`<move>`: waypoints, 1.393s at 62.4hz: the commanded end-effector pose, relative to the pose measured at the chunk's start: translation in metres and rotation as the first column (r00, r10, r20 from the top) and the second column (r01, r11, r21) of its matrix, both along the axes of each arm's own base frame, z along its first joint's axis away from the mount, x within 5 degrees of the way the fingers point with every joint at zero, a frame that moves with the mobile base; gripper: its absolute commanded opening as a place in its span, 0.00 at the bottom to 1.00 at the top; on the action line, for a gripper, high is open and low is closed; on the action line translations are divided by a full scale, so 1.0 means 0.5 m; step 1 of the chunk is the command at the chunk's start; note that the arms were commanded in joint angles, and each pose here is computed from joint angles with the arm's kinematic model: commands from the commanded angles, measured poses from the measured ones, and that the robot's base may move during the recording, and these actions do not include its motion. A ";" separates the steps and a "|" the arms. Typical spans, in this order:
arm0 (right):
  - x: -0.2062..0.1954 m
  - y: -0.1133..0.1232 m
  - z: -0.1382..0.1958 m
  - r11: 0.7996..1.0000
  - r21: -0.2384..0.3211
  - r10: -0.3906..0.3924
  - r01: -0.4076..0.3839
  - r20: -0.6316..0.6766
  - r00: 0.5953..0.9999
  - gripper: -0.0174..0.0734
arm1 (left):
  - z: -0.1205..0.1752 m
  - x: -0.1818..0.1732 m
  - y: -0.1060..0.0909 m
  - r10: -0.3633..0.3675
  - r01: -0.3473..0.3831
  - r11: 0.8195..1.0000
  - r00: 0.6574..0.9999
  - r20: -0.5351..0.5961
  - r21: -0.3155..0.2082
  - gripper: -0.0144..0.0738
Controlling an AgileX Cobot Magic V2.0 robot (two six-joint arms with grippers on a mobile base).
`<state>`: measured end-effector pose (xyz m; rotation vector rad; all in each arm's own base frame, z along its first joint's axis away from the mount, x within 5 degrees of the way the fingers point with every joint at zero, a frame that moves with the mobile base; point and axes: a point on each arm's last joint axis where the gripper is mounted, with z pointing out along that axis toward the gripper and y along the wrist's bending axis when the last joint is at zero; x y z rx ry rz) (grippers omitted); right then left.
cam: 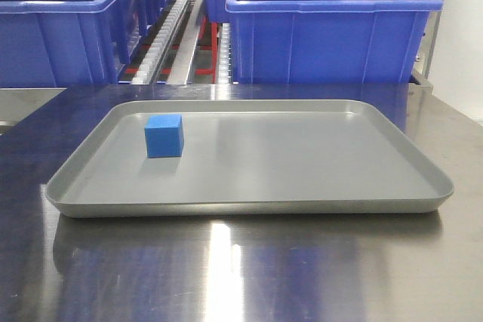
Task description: Sort and place red and blue blocks on shelf
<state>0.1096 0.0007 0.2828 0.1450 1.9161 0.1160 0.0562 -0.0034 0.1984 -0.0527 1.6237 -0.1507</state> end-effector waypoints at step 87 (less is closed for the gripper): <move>0.005 -0.003 0.034 1.000 -0.013 -0.008 0.010 0.119 0.993 0.25 | 0.281 0.229 -0.015 0.017 -0.007 0.999 0.942 -0.335 0.033 0.30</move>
